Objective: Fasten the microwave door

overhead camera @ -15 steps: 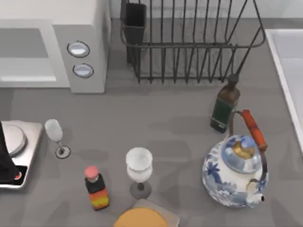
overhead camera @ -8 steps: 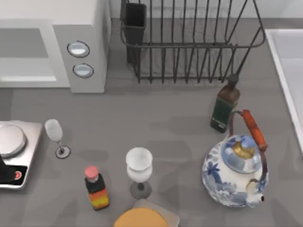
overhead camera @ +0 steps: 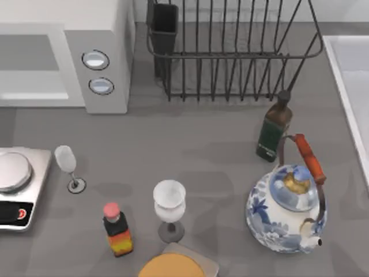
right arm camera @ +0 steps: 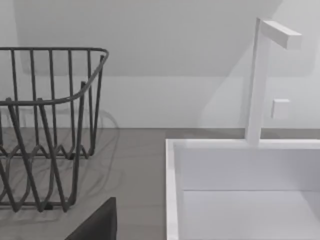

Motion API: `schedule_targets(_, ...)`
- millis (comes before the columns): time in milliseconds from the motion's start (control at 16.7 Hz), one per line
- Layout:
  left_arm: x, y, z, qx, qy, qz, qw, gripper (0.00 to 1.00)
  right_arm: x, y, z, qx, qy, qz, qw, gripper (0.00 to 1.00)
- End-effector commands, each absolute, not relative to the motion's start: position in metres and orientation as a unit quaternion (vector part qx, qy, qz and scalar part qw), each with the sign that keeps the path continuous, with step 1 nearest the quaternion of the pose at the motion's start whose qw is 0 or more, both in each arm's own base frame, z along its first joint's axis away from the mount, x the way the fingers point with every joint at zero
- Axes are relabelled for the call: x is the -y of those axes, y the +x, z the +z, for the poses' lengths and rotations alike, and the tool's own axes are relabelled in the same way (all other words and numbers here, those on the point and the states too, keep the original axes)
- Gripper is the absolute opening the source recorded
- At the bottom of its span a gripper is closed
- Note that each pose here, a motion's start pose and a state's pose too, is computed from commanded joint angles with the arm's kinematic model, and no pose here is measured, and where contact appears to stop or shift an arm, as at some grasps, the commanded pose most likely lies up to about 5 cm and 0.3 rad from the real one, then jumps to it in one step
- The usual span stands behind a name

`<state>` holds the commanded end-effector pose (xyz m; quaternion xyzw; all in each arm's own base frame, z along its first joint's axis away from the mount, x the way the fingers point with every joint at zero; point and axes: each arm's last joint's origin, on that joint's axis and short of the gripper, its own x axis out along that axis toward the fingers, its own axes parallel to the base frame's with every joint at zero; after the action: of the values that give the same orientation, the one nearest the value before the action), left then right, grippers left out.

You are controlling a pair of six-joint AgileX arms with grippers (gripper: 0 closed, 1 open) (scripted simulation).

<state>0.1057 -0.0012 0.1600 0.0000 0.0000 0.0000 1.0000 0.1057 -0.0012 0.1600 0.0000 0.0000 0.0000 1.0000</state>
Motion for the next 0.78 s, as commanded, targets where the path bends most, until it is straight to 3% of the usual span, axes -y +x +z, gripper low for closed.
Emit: schedule_targets(780,0.0039,0.1119,0.1544,-0.001,0.0,0.0,1.0,0.0,0.0012,0.1057,0.16,0.0,0.0,0.0,1.0,1.0)
